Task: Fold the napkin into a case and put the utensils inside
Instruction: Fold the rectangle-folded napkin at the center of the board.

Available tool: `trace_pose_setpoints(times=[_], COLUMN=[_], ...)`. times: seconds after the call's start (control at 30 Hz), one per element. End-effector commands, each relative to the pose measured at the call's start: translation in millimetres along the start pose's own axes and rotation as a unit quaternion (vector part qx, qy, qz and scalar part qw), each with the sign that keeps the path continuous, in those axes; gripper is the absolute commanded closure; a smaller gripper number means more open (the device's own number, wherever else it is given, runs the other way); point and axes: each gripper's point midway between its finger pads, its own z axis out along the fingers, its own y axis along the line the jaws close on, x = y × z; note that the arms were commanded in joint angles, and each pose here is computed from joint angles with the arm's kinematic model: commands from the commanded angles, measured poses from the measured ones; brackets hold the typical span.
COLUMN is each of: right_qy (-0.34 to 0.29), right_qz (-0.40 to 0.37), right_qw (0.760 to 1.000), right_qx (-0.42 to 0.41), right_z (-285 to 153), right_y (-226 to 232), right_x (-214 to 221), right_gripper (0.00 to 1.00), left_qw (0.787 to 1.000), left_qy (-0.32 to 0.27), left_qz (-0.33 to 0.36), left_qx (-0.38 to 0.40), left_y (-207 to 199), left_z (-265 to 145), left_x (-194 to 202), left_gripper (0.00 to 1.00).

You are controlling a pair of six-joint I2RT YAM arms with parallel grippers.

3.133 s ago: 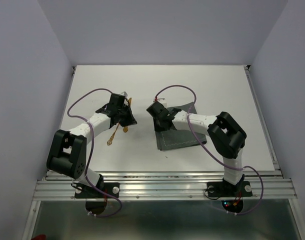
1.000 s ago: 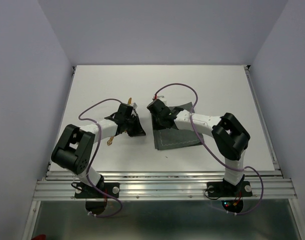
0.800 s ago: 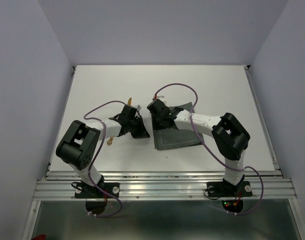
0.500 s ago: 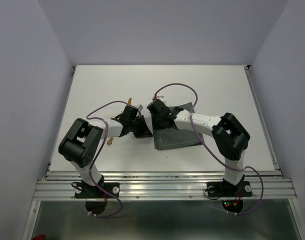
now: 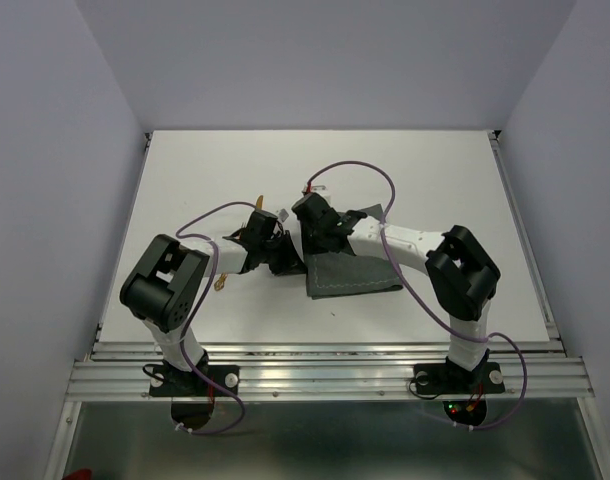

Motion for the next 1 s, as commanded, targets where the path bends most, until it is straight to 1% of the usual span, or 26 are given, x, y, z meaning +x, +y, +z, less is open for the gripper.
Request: trace_pose_setpoints(times=[0.0,0.13,0.3,0.47,0.5,0.57,0.63,0.7,0.73,0.77,0.83,0.87,0.93,0.97], right_qy=[-0.041,-0.039,-0.019,-0.012,-0.016,-0.023,-0.038,-0.054,-0.06,-0.072,-0.083,-0.092,-0.097,-0.098], right_qz=[0.01,0.008,0.006,0.009,0.01,0.01,0.009,0.009,0.01,0.015,0.022,0.035,0.049,0.062], right_qw=[0.999,0.999,0.999,1.0,1.0,0.999,0.999,0.998,0.998,0.997,0.996,0.995,0.994,0.993], right_qx=[-0.035,-0.033,-0.026,-0.023,-0.022,-0.02,-0.019,-0.015,-0.015,-0.012,-0.009,0.001,0.011,0.024], right_z=[-13.1,-9.5,6.0,13.3,12.2,8.0,-2.3,-11.7,-17.0,-26.6,-36.8,-43.8,-49.6,-52.8], right_y=[22.5,23.1,20.9,20.5,20.5,19.8,18.3,15.5,14.8,8.3,0.7,-15.3,-31.2,-49.8], right_x=[-31.8,-31.2,-16.7,-11.0,-13.5,-18.1,-27.7,-36.5,-40.1,-47.9,-54.3,-60.3,-61.9,-60.5], right_gripper=[0.99,0.99,0.99,0.99,0.95,0.81,0.64,0.44,0.41,0.36,0.36,0.35,0.35,0.35], left_qw=[1.0,1.0,1.0,1.0,1.0,1.0,0.999,0.999,0.999,0.998,0.998,0.997,0.996,0.994], left_qy=[0.01,0.01,0.007,0.001,0.001,-0.008,-0.018,-0.027,-0.032,-0.041,-0.051,-0.063,-0.076,-0.093], left_qz=[0.003,0.001,0.001,0.004,0.004,0.008,0.01,0.012,0.013,0.013,0.014,0.015,0.022,0.029], left_qx=[-0.011,-0.012,-0.013,-0.016,-0.019,-0.023,-0.028,-0.03,-0.031,-0.034,-0.037,-0.04,-0.043,-0.042], left_y=[7.8,7.7,7.6,6.1,6.2,3.8,3.4,2.1,1.6,1.5,1.7,0.6,-2.8,-9.7], left_z=[2.9,2.5,1.6,-1.7,-3.1,-8.6,-13.3,-21.2,-24.3,-30.3,-36.8,-43.6,-50.2,-55.9], left_x=[8.4,8.8,7.8,4.8,4.6,1.3,-3.7,-8.8,-11.3,-17.6,-23.9,-31.2,-39.3,-49.6], left_gripper=[1.0,1.0,1.0,1.0,1.0,1.0,1.0,1.0,1.0,1.0,1.0,1.0,1.0,1.0])
